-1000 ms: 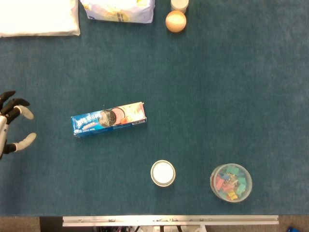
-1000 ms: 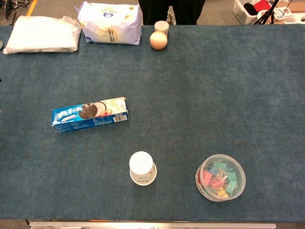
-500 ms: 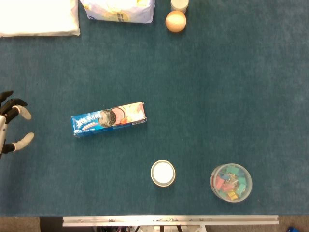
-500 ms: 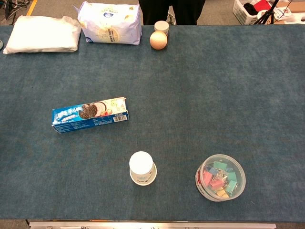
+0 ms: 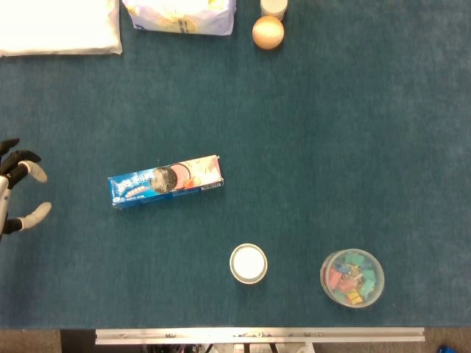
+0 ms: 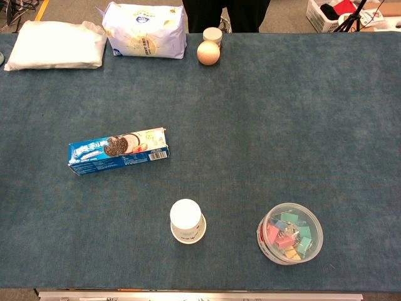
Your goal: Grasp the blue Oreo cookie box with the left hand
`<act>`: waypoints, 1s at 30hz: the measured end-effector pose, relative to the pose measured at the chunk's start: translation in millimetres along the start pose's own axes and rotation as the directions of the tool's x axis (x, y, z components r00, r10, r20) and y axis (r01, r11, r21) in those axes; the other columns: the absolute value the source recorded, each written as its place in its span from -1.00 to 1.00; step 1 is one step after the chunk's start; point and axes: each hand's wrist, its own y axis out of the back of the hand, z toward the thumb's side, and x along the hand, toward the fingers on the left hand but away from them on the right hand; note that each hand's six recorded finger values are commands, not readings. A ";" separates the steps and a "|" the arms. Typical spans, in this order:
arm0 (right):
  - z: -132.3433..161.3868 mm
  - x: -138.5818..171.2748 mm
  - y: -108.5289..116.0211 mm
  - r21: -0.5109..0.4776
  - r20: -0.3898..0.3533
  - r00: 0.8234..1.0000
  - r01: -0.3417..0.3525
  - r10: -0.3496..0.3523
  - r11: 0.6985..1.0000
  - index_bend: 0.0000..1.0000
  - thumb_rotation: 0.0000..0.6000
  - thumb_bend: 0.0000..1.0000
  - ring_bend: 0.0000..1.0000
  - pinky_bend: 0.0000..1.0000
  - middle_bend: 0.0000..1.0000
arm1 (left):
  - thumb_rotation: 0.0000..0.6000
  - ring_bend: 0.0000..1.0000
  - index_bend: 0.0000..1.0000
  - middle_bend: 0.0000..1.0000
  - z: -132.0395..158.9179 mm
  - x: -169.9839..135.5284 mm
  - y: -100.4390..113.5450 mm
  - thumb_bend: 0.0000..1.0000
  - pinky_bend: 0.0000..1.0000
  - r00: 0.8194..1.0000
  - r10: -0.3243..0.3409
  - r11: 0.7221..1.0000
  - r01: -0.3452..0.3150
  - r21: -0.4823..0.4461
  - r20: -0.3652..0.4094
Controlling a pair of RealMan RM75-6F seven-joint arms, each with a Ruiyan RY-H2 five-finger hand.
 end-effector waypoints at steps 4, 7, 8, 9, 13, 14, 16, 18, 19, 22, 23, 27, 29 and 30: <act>0.1 -0.7 -1.2 0.000 -0.001 1.000 -0.004 0.004 1.000 0.13 1.00 -1.00 -0.41 -0.31 -0.02 | 1.00 -0.68 -0.03 -0.31 -0.5 -0.1 0.2 -0.67 -0.54 1.000 0.001 1.000 -0.001 0.001 -0.002; 0.0 -0.9 -1.4 0.000 -0.001 1.000 -0.005 0.005 1.000 0.13 1.00 -1.00 -0.41 -0.31 -0.02 | 1.00 -0.68 -0.03 -0.31 -0.4 -0.5 0.2 -0.67 -0.53 1.000 0.002 1.000 -0.002 0.002 -0.003; 0.1 -1.0 -1.5 0.000 -0.001 1.000 -0.006 0.006 1.000 0.13 1.00 -1.00 -0.41 -0.31 -0.02 | 1.00 -0.68 -0.03 -0.31 -0.6 -0.5 0.4 -0.67 -0.53 1.000 0.002 1.000 -0.002 0.003 -0.003; 0.1 -0.9 -1.6 0.000 -0.001 1.000 -0.006 0.006 1.000 0.13 1.00 -1.00 -0.41 -0.31 -0.02 | 1.00 -0.68 -0.03 -0.31 -0.7 -0.4 0.2 -0.67 -0.53 1.000 0.001 1.000 -0.001 0.003 -0.004; 0.2 -1.1 -2.2 0.000 -0.002 1.000 -0.008 0.008 1.000 0.13 1.00 -1.00 -0.41 -0.31 -0.02 | 1.00 -0.68 -0.03 -0.31 -1.1 -0.5 0.1 -0.67 -0.53 1.000 0.000 1.000 0.000 0.004 -0.006; 0.2 -1.2 -2.4 0.000 -0.001 1.000 -0.009 0.009 1.000 0.13 1.00 -1.00 -0.41 -0.31 -0.02 | 1.00 -0.68 -0.03 -0.31 -1.2 -0.7 0.3 -0.67 -0.53 1.000 0.000 1.000 0.000 0.004 -0.006; 0.2 -1.2 -2.7 0.001 -0.001 1.000 -0.010 0.010 1.000 0.13 1.00 -1.00 -0.41 -0.31 -0.02 | 1.00 -0.68 -0.03 -0.31 -1.3 -0.8 0.6 -0.67 -0.53 1.000 0.001 1.000 -0.001 0.004 -0.006; 0.2 -1.3 -2.8 0.001 -0.001 1.000 -0.010 0.010 1.000 0.13 1.00 -1.00 -0.41 -0.31 -0.02 | 1.00 -0.68 -0.03 -0.31 -1.4 -0.8 0.4 -0.67 -0.52 1.000 0.000 1.000 0.000 0.004 -0.008; 0.3 -1.3 -2.9 0.001 -0.001 1.000 -0.010 0.010 1.000 0.13 1.00 -1.00 -0.41 -0.31 -0.02 | 1.00 -0.68 -0.03 -0.31 -1.7 -0.6 0.3 -0.67 -0.52 1.000 0.000 1.000 0.000 0.004 -0.009; 0.2 -1.5 -3.1 0.001 -0.001 1.000 -0.011 0.011 1.000 0.13 1.00 -1.00 -0.41 -0.31 -0.02 | 1.00 -0.68 -0.03 -0.31 -2.0 -0.6 0.0 -0.67 -0.52 1.000 -0.002 1.000 0.002 0.006 -0.011; 0.2 -1.5 -3.2 0.001 -0.001 1.000 -0.011 0.011 1.000 0.13 1.00 -1.00 -0.41 -0.31 -0.02 | 1.00 -0.68 -0.03 -0.31 -2.0 -0.8 -0.1 -0.67 -0.52 1.000 -0.003 1.000 0.003 0.006 -0.011; 0.2 -1.7 -3.4 0.001 -0.001 1.000 -0.011 0.011 1.000 0.13 1.00 -1.00 -0.41 -0.31 -0.02 | 1.00 -0.68 -0.03 -0.31 -2.0 -1.4 -0.9 -0.67 -0.52 1.000 -0.006 1.000 0.006 0.006 -0.012; 0.4 -1.3 -3.4 0.002 0.000 1.000 -0.011 0.011 1.000 0.13 1.00 -1.00 -0.41 -0.31 -0.02 | 1.00 -0.68 -0.03 -0.31 -1.9 -1.8 -1.7 -0.67 -0.52 1.000 -0.009 1.000 0.009 0.009 -0.014; 0.8 -1.1 -3.2 0.002 -0.001 1.000 -0.010 0.010 1.000 0.13 1.00 -1.00 -0.41 -0.31 -0.02 | 1.00 -0.68 -0.03 -0.31 -1.6 -1.8 -2.3 -0.67 -0.52 1.000 -0.011 1.000 0.011 0.011 -0.015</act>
